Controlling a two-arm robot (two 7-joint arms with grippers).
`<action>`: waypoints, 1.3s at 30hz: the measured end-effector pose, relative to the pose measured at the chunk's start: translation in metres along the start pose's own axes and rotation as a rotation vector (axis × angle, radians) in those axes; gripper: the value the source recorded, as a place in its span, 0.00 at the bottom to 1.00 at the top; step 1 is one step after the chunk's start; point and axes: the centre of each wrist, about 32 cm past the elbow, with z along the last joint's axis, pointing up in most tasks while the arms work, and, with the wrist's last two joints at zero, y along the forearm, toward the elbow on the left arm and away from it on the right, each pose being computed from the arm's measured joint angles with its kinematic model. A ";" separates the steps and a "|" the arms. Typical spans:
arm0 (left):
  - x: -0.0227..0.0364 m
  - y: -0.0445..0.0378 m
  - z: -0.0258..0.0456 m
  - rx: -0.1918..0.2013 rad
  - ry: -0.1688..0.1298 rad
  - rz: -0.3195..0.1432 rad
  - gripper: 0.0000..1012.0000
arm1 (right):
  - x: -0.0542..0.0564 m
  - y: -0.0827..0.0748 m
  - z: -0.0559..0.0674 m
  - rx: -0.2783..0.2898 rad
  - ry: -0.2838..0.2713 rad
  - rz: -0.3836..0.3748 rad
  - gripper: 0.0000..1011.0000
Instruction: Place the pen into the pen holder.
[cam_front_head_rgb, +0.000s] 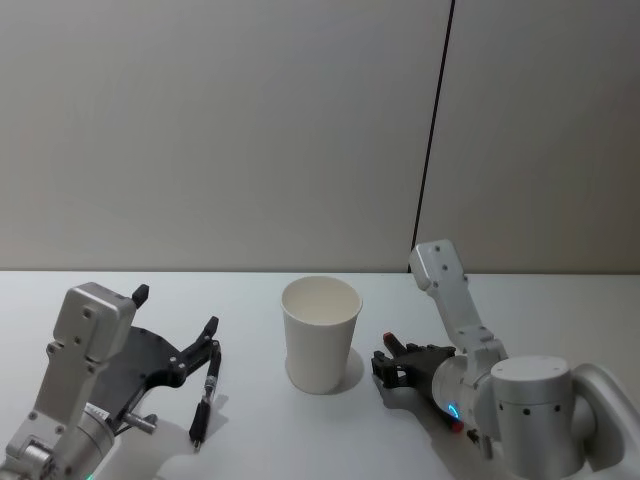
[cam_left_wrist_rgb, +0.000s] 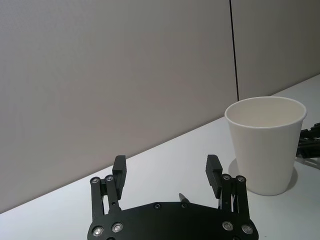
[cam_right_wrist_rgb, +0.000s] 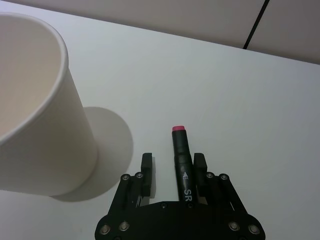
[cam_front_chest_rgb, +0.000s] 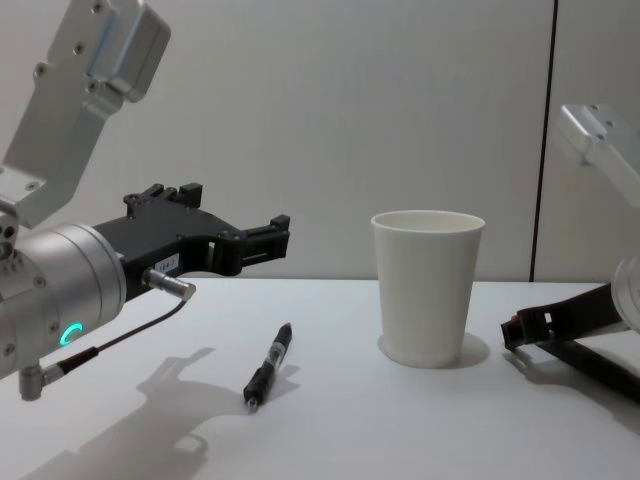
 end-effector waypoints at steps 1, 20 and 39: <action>0.0000 0.0000 0.0000 0.000 0.000 0.000 0.99 | 0.000 0.000 0.000 0.000 0.000 0.000 0.49; 0.0000 0.0000 0.0000 0.000 0.000 0.000 0.99 | 0.000 0.000 0.000 0.000 0.000 0.000 0.36; 0.0000 0.0000 0.0000 0.000 0.000 0.000 0.99 | 0.000 0.000 0.000 0.000 0.000 0.000 0.24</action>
